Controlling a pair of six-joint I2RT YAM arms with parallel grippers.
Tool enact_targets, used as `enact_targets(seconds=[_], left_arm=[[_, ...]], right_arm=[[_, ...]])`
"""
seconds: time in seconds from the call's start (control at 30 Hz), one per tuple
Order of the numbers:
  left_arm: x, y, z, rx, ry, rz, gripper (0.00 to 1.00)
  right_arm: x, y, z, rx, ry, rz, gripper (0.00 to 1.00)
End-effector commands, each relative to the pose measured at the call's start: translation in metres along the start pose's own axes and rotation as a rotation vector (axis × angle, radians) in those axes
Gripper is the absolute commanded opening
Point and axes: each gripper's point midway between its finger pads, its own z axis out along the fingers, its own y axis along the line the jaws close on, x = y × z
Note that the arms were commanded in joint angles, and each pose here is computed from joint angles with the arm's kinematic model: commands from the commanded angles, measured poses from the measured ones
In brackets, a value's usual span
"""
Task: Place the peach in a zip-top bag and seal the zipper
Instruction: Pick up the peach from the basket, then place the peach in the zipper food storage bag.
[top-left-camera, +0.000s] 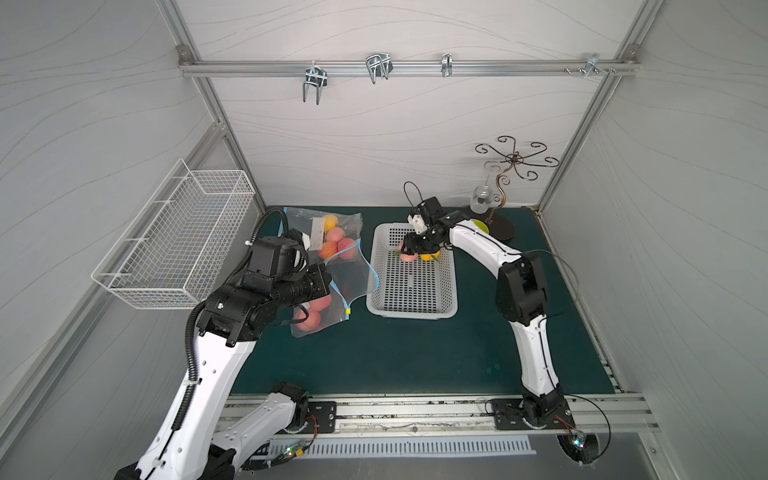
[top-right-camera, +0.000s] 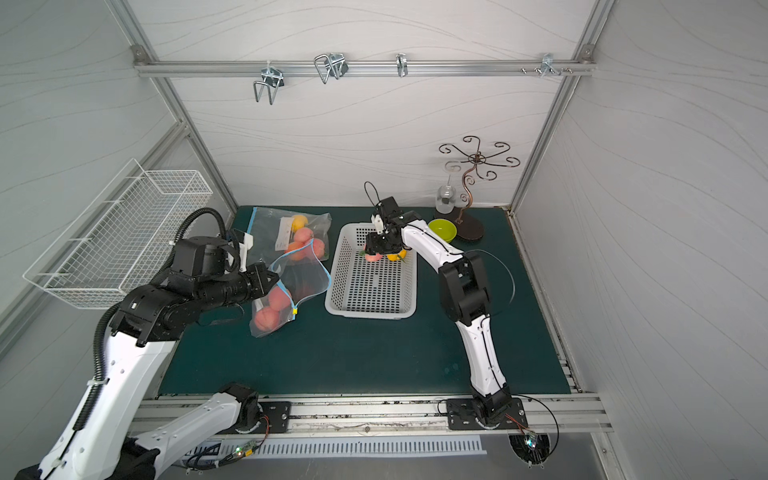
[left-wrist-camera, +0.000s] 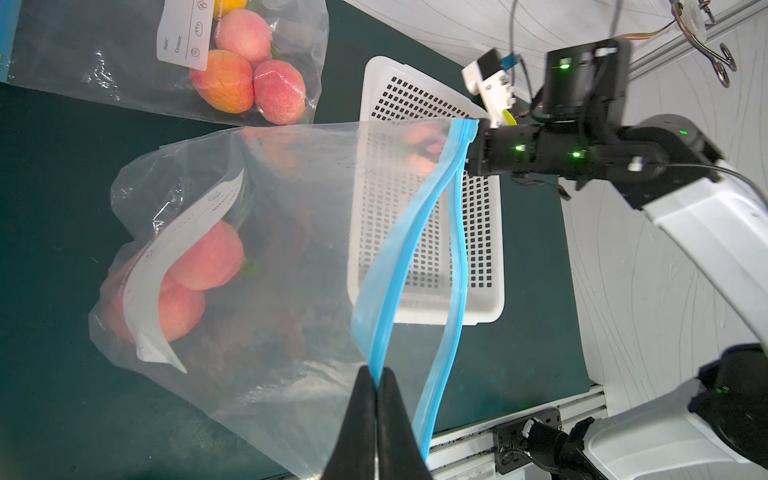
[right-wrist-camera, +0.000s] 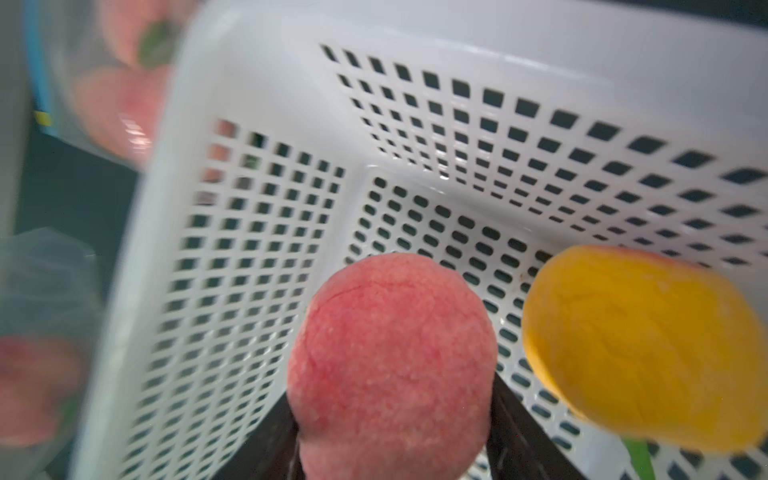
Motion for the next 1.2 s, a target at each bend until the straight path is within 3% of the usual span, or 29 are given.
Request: enact_targets(seconds=[0.0, 0.2, 0.4, 0.67, 0.93, 1.17], left_arm=[[-0.008, -0.005, -0.007, 0.022, -0.046, 0.012, 0.00], [-0.009, -0.006, -0.005, 0.031, -0.050, 0.003, 0.00], [-0.009, -0.008, -0.002, 0.046, -0.050, -0.013, 0.00], [-0.011, -0.015, -0.002, 0.074, -0.049, -0.019, 0.00], [-0.013, -0.015, -0.004, 0.075, -0.057, -0.023, 0.00], [-0.012, -0.014, -0.005, 0.073, -0.058, -0.019, 0.00]], right_arm=[[-0.032, 0.059, -0.077, -0.224, -0.178, -0.044, 0.56], [-0.011, 0.130, -0.153, -0.539, -0.224, -0.130, 0.54], [0.030, 0.197, -0.181, -0.667, -0.179, -0.305, 0.55], [0.067, 0.234, -0.147, -0.598, -0.096, -0.404, 0.56], [0.085, 0.245, -0.117, -0.483, -0.044, -0.480, 0.65], [0.078, 0.252, -0.132, -0.492, -0.091, -0.519, 0.73]])
